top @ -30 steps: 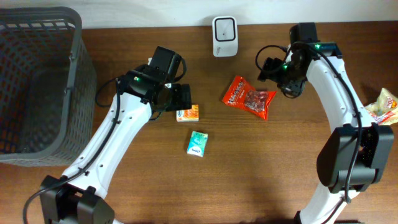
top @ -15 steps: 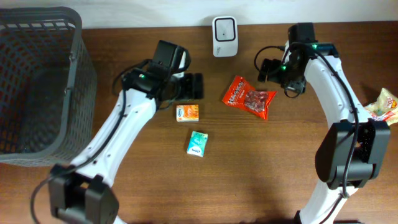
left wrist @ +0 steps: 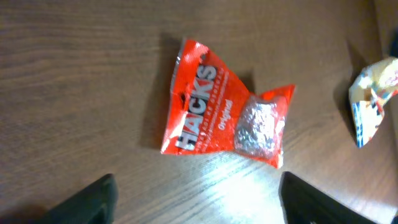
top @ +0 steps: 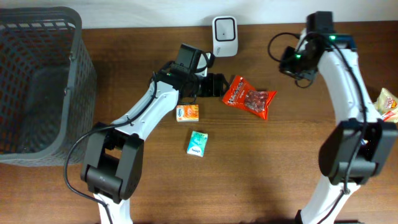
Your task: Scan the item barcode
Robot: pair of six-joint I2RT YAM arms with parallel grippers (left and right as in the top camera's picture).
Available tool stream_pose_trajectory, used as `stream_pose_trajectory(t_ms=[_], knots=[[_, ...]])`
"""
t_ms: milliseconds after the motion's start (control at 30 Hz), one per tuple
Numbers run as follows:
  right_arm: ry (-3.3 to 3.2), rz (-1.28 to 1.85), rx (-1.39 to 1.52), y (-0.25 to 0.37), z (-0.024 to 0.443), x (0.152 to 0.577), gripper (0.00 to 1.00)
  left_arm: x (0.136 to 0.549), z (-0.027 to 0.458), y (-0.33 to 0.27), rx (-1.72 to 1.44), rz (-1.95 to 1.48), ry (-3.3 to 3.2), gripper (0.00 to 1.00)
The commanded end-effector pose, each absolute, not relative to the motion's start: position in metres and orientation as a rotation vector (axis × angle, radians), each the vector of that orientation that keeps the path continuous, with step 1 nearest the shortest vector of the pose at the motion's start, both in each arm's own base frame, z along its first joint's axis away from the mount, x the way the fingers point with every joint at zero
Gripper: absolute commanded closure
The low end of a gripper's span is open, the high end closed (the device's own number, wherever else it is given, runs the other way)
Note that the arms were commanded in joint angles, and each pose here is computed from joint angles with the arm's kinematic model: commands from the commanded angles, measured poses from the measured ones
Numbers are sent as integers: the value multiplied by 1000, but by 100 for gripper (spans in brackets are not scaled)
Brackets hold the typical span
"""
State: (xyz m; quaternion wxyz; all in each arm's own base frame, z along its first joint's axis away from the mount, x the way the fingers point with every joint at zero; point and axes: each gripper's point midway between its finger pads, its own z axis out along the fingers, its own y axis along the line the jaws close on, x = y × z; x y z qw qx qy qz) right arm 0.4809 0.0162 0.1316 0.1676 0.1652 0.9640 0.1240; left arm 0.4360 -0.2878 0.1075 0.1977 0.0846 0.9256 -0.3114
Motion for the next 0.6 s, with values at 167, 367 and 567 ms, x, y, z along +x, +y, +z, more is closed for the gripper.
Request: stream_pose_trajectory(t_ms=[167,367,567], knots=[[2873,253,492,55,53,487,90,414,82,-262,174,-719,2763,23],[3000,274,470,75,38,461,91,411,81,-261,225,-706,2765,18],[3307,355,364,105,42,387,96,412,80,-260,221,-692,2765,14]])
